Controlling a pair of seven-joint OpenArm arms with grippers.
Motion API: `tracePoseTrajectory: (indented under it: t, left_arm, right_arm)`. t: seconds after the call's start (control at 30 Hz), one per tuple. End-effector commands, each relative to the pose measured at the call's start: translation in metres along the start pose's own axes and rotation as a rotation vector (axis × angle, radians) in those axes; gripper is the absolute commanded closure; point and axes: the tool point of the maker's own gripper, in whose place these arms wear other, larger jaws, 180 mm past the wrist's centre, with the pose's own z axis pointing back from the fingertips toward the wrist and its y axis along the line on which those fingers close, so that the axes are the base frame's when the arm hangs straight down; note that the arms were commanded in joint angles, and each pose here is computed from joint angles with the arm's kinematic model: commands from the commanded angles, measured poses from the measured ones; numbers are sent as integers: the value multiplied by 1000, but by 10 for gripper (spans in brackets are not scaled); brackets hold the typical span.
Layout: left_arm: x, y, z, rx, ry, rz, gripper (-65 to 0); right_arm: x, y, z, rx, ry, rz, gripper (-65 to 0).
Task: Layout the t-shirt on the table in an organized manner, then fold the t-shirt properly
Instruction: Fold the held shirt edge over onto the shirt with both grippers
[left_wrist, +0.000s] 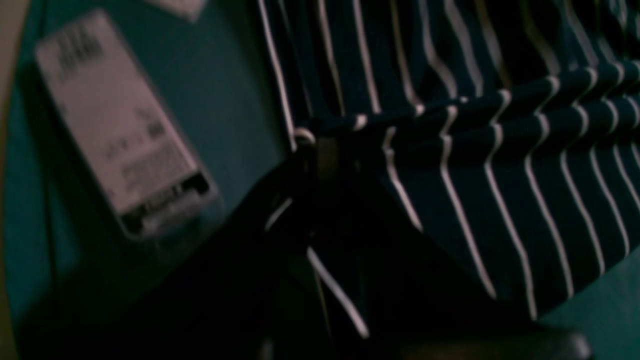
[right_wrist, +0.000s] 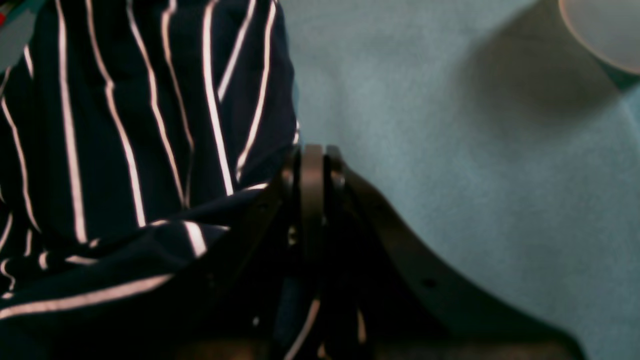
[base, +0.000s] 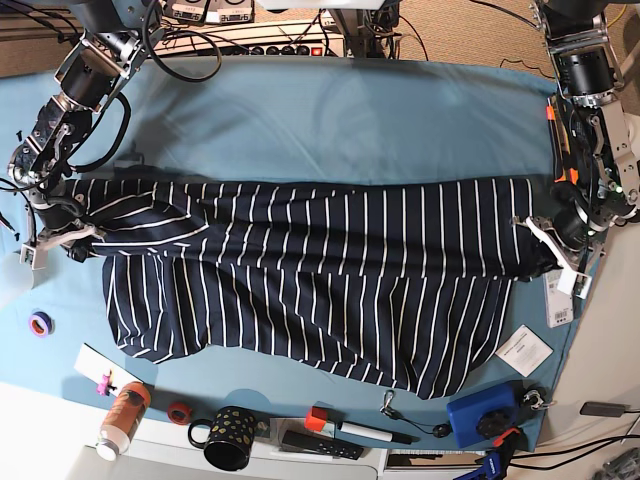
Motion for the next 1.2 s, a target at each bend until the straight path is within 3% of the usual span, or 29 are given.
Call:
tracePoseTrajectory:
  t: [0.0,0.2,0.33,0.5,0.63,0.67,0.73,0.8,1.03,1.17]
  left_arm:
    - [24,8,4,16,-63,-20,0]
    - [31,4,1,9,-96,-29,0]
    - [26,-15,-16,-15,-34,-123,0]
    - [35,-3,-29,141,-30,-153,0]
    - [36,2,-29,164,-27,-145,0]
    - [34,1,-29,158,-17,-149,-30]
    - [33,1,-29,161,-11,-147,-173]
    - [32,2,-29,162,-4,-147,-251]
    - [38,17,-24,260,-5,-91,-256]
    - [45,10,-22,234,8,-99,-256]
  right_arm:
    - [32,-7,4,-18,-87,16,0]
    - [29,-9,4,-27,-70,27,0]
    - [28,-9,4,-27,-67,27,0]
    - [23,-10,4,-29,-41,27,0]
    - [22,-9,4,-25,-33,29,0]
    - [22,-6,4,-10,-34,35,0]
    - [23,2,4,34,-39,56,-7]
    - [24,11,5,85,-51,71,-68]
    - [39,34,11,222,-113,-12,-72]
    - [51,38,19,250,-139,-38,-72]
